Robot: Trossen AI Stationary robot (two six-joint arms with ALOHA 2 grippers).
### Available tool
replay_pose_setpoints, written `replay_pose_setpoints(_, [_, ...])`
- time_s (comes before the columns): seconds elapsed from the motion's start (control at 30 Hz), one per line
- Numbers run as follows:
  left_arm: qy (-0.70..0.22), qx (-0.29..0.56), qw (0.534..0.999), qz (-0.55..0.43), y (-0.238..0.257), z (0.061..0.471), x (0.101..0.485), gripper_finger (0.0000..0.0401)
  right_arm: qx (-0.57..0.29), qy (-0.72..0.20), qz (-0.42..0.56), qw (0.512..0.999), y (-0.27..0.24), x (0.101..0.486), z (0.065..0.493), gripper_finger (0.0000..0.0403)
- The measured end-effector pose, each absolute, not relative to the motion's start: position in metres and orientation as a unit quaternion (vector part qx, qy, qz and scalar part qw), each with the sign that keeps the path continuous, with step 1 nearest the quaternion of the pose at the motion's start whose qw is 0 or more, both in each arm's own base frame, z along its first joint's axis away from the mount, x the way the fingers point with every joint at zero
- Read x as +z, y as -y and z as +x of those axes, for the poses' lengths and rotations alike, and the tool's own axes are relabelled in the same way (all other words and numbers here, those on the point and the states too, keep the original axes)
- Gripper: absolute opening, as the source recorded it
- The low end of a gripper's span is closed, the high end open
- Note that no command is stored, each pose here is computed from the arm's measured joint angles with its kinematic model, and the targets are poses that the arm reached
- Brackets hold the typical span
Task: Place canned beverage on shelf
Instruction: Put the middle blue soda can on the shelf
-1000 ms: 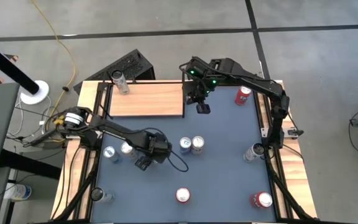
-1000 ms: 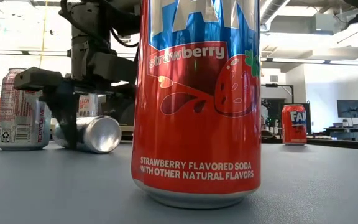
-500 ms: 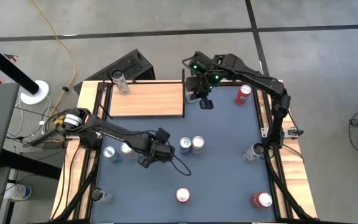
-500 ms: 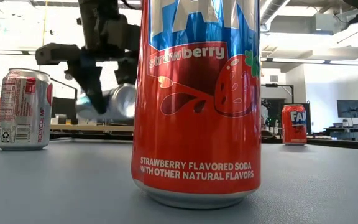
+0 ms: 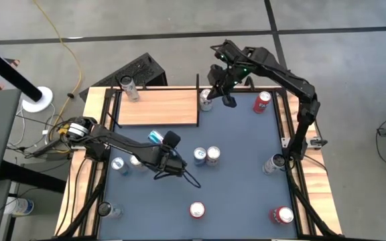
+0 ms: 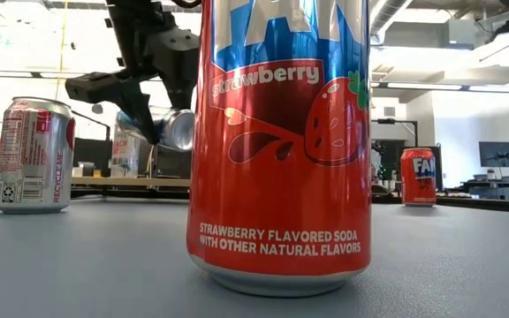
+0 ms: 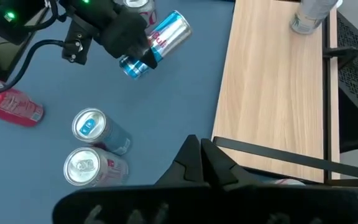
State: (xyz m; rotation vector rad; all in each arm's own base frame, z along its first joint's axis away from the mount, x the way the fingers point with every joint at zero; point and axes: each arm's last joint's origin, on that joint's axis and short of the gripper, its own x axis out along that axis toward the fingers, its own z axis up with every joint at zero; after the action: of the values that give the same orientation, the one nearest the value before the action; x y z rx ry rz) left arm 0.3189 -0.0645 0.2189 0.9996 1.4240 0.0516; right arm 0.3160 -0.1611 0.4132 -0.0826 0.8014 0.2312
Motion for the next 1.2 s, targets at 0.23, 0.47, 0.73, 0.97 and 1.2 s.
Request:
replay_pose_setpoints(0.23, [-0.634,0.024,0.634,0.442,0.063,0.316,0.219,0.0218,0.087,-0.399,-0.033,0.912,0.14,0.425,0.311,0.0])
replay_pose_setpoints(0.47, [-0.615,0.052,0.665,0.421,0.058,0.298,0.25,0.0218,0.105,-0.389,-0.037,0.915,0.111,0.441,0.301,0.0])
replay_pose_setpoints(0.73, [-0.531,0.133,0.754,0.362,0.044,0.233,0.31,0.0218,0.116,-0.369,-0.039,0.921,0.089,0.454,0.288,0.0])
replay_pose_setpoints(0.97, [-0.457,0.177,0.805,0.334,0.035,0.182,0.331,0.0218,0.068,-0.319,-0.035,0.945,0.081,0.422,0.27,0.0])
replay_pose_setpoints(1.2, [-0.398,0.169,0.829,0.353,0.029,0.175,0.332,0.0218,0.031,-0.115,-0.044,0.992,0.062,0.372,0.282,0.0])
